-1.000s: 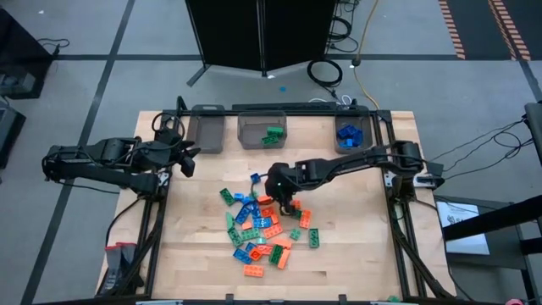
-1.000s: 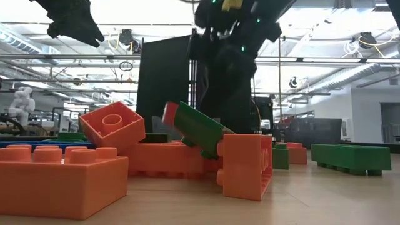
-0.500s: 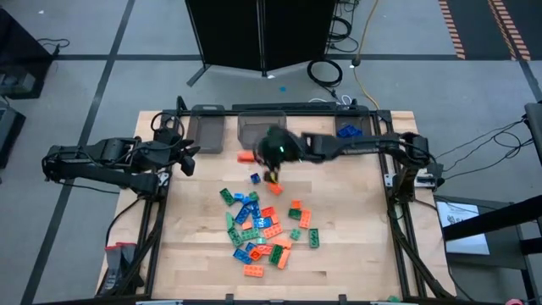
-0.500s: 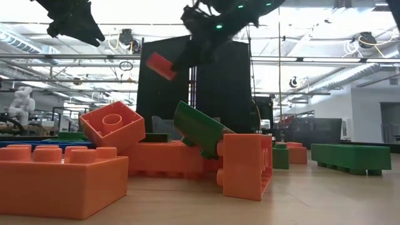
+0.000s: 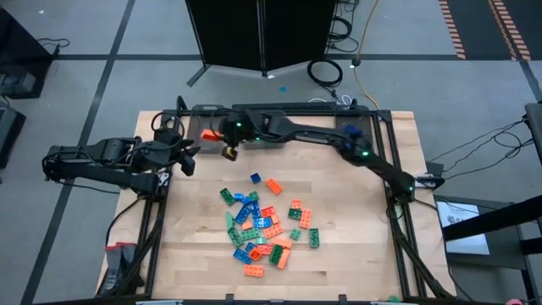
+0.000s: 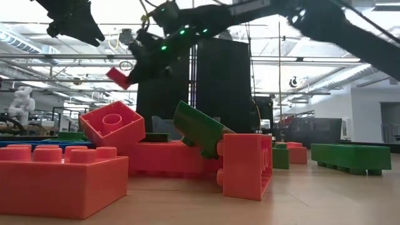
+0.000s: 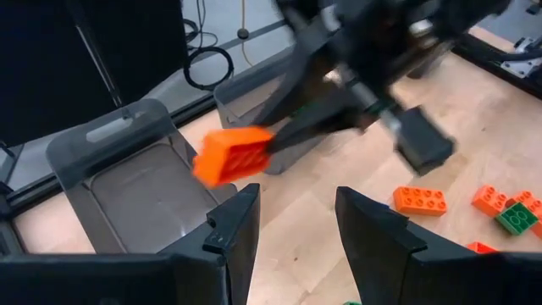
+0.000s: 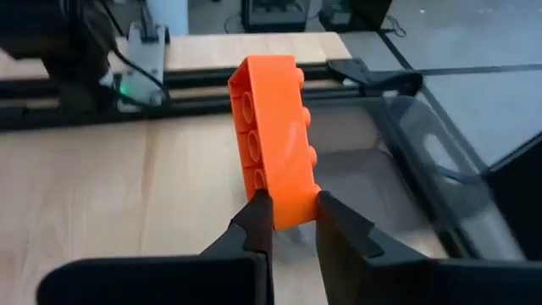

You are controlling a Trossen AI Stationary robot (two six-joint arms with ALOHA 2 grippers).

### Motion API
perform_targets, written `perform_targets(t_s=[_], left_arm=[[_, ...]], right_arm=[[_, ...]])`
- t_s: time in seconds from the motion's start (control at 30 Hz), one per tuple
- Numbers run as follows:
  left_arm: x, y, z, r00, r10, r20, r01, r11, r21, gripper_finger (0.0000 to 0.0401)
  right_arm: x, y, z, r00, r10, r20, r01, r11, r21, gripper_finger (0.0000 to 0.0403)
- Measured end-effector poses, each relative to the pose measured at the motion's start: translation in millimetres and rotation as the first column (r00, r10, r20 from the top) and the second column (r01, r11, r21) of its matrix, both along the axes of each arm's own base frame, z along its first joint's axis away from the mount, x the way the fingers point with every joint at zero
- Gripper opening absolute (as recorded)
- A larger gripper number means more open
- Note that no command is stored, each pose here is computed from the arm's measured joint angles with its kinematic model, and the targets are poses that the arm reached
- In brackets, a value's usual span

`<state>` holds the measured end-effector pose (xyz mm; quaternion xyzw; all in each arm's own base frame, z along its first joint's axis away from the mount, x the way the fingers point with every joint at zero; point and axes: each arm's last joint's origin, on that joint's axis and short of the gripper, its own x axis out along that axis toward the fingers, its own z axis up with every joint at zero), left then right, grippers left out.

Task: Sort blocks
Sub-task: Put the orange game piece into the left black bin

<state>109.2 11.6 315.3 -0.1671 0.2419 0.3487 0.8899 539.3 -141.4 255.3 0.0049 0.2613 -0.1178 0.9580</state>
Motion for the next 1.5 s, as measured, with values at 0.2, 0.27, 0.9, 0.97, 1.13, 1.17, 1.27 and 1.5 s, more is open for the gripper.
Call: perform_targets(t_s=[0.2,0.27,0.9,0.97,1.13,1.17,1.27,1.5], left_arm=[[0,0,0,1.0,0.0,-0.002,0.0,1.0,0.001,0.016],[0,0,0,1.0,-0.002,-0.002,0.002,1.0,0.001,0.016],[0,0,0,1.0,-0.004,-0.003,0.004,1.0,-0.001,0.016],[0,0,0,1.0,-0.005,-0.003,0.005,1.0,-0.002,0.016],[0,0,0,1.0,-0.005,-0.003,0.005,1.0,-0.002,0.016],[0,0,0,1.0,-0.005,-0.003,0.005,1.0,-0.002,0.016],[0,0,0,1.0,-0.005,-0.003,0.005,1.0,-0.002,0.016],[0,0,0,1.0,-0.005,-0.003,0.005,1.0,-0.002,0.016]], right_arm=[[10,-18,-30,0.994,-0.064,0.086,0.054,0.992,0.117,0.0045],[11,-23,-38,0.993,-0.077,0.085,0.066,0.99,0.126,0.0045],[24,-31,-73,0.966,-0.186,0.178,0.121,0.939,0.322,0.0045],[24,-31,-77,0.968,-0.196,0.156,0.133,0.93,0.342,0.0045],[24,-31,-87,0.969,-0.219,0.118,0.162,0.914,0.372,0.0053],[23,-32,-88,0.969,-0.22,0.108,0.166,0.913,0.372,0.0055],[23,-32,-88,0.973,-0.208,0.102,0.16,0.922,0.353,0.0055],[22,-34,-87,0.97,-0.219,0.109,0.166,0.917,0.363,0.007]])
